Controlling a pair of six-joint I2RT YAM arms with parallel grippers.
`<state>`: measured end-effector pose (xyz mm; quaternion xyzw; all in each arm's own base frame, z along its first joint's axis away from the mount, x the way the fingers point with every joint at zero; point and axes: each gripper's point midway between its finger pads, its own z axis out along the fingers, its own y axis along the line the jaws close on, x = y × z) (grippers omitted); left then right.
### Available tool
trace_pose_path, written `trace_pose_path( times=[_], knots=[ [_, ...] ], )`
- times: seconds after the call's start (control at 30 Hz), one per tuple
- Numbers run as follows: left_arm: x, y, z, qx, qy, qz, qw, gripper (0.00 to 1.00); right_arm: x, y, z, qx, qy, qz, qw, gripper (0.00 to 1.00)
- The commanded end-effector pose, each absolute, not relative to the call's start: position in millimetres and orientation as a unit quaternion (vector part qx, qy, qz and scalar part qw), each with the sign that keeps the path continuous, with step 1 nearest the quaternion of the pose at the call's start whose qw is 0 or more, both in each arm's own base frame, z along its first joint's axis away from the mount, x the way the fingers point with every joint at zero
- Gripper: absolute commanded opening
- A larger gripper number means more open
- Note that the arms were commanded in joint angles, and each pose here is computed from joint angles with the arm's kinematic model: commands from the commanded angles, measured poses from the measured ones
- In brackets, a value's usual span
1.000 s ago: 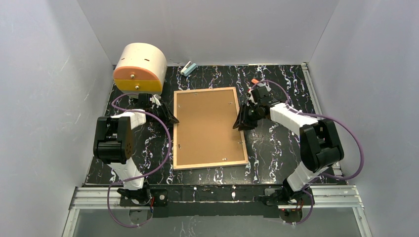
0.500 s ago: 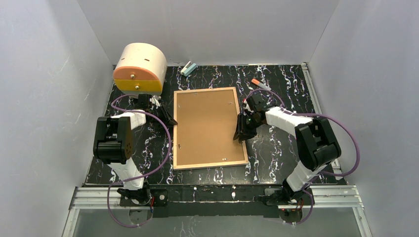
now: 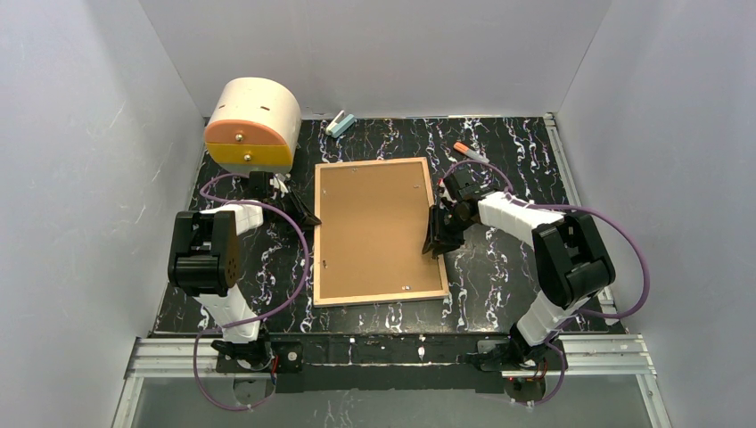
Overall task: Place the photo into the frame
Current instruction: Install the photo frame at the center of the board.
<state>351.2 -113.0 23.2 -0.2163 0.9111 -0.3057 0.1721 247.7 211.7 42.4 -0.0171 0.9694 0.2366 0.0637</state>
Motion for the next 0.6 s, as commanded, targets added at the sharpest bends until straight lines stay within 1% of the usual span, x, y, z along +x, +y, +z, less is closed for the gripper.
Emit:
trace_pose_path(
  times=[0.0,0.23,0.57],
  knots=[
    [333.6,-108.1,5.1,-0.239,0.920,-0.277,0.139,0.09,252.5,200.1,46.1,-0.016,0.976,0.201,0.076,0.43],
    [334.5,-106.9,6.0,-0.242,0.920,-0.275,0.142,0.07,247.6,197.5,45.4,-0.021,0.977,0.199,0.071,0.43],
    [339.6,-114.3,7.0,-0.290,0.896,-0.303,0.143,0.00,207.4,203.5,44.2,-0.052,0.970,0.237,-0.031,0.41]
  ],
)
